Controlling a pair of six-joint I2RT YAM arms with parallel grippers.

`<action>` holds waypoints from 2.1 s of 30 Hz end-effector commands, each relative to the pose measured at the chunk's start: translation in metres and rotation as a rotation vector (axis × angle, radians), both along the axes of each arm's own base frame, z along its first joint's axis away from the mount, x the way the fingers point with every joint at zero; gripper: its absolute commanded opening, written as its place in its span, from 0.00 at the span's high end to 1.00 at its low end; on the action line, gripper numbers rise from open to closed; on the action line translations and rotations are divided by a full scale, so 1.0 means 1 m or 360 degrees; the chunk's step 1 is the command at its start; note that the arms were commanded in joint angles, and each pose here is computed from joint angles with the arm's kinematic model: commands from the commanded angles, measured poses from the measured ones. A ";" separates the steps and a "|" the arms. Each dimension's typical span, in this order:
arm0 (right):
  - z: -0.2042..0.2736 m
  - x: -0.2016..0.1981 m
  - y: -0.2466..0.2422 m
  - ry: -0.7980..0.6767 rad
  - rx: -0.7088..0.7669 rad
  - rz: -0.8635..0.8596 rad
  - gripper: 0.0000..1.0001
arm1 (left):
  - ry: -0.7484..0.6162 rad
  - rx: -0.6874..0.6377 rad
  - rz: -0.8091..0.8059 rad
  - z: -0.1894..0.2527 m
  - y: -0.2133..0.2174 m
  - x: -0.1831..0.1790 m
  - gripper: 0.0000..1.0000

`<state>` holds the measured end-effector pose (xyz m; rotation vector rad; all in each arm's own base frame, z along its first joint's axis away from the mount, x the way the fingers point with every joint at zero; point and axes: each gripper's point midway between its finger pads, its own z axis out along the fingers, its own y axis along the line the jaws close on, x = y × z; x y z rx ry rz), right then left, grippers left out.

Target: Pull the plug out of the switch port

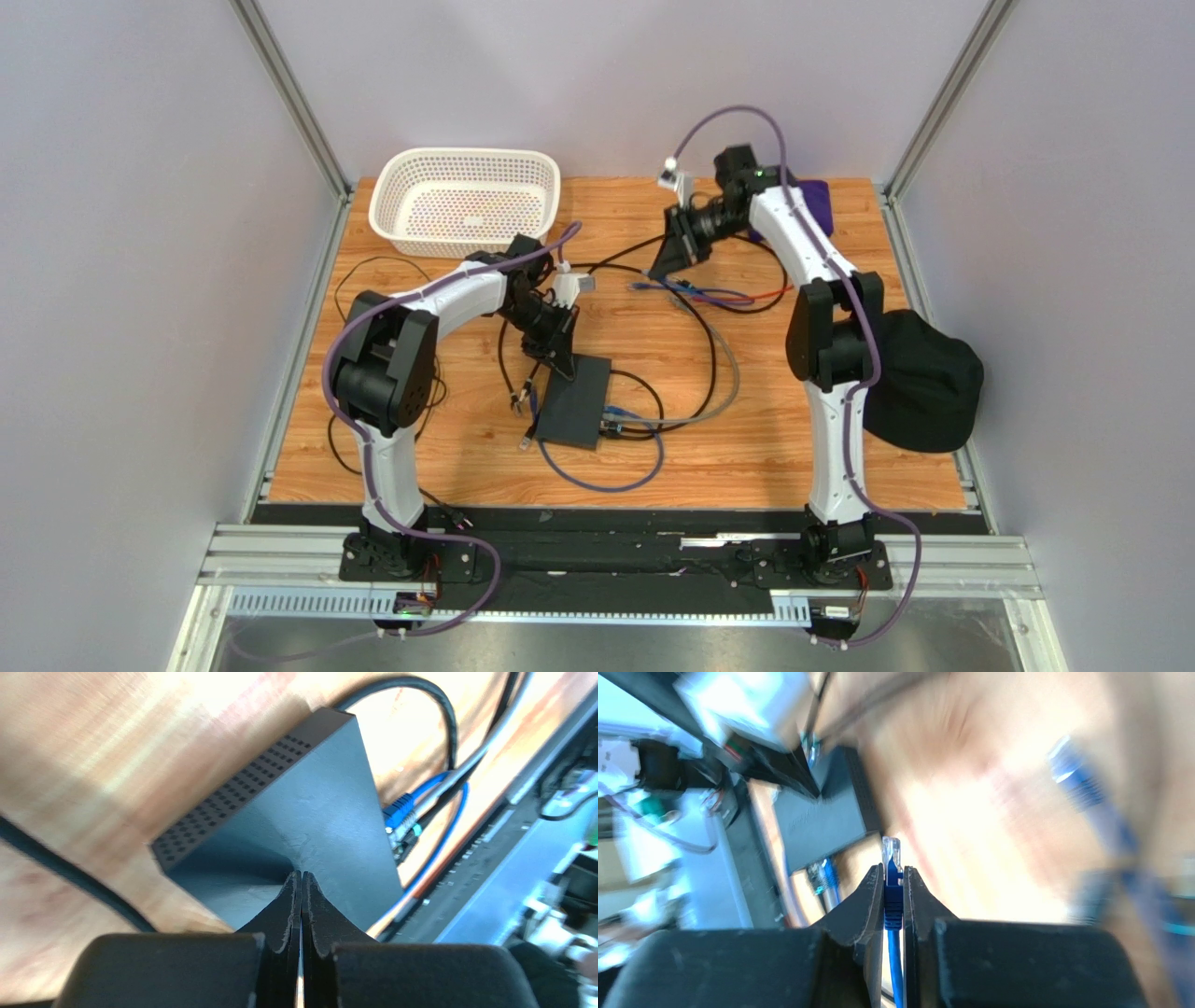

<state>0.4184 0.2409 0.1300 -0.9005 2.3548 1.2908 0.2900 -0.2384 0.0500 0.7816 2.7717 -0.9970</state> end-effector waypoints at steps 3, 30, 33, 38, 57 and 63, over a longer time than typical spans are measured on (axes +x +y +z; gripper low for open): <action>0.101 0.059 -0.036 -0.0362 0.0034 -0.0281 1.00 | -0.0394 -0.0014 -0.0122 0.048 0.003 0.031 0.94; 0.246 0.068 -0.089 -0.0767 0.0288 -0.0684 1.00 | -0.0372 -0.0095 -0.0132 0.059 -0.003 0.024 0.89; 0.202 0.101 -0.115 -0.0861 -0.0020 -0.0779 1.00 | -0.0383 -0.0095 -0.0135 0.059 -0.004 0.024 0.89; 0.133 0.131 -0.129 -0.0719 -0.0219 -0.0851 0.97 | -0.0382 -0.0081 -0.0152 0.056 -0.004 0.021 0.87; 0.099 0.067 -0.060 -0.0319 -0.0008 -0.0569 0.22 | -0.0478 0.0074 -0.0138 0.052 0.019 0.013 0.57; 0.076 -0.021 -0.042 -0.0019 0.0135 -0.0340 0.18 | -0.0487 0.0274 -0.0093 0.044 0.047 -0.001 0.41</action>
